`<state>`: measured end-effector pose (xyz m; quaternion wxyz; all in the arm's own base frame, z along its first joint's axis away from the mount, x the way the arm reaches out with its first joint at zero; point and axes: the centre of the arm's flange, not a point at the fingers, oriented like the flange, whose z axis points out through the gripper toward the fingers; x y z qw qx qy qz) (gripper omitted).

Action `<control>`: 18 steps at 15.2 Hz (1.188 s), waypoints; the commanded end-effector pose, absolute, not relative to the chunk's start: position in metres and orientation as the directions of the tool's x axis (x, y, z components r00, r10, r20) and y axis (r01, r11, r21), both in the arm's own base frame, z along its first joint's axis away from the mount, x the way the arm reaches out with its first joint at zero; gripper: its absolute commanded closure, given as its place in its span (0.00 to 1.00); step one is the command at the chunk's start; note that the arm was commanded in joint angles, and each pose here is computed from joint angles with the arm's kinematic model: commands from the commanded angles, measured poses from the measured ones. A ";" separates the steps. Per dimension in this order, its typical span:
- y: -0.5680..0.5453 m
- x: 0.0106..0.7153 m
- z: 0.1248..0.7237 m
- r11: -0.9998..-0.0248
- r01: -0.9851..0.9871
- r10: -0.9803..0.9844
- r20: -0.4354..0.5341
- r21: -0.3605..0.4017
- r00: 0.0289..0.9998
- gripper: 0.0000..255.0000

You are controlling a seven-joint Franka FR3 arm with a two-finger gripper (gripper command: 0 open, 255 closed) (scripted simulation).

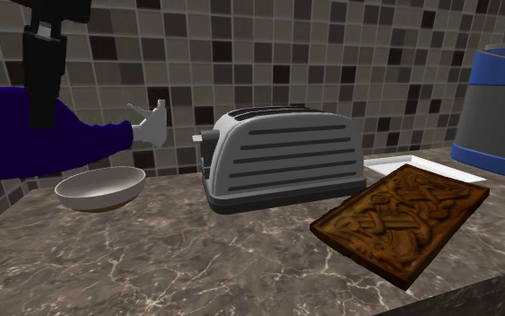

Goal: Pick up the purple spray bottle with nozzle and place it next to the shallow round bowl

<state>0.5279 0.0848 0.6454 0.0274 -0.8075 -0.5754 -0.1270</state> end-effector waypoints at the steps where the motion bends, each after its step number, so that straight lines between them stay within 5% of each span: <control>1: 0.107 0.543 0.646 -0.337 0.936 0.922 0.238 0.102 0.306 1.00; 18: 0.121 0.551 0.562 -0.337 0.936 0.922 0.238 0.102 0.306 1.00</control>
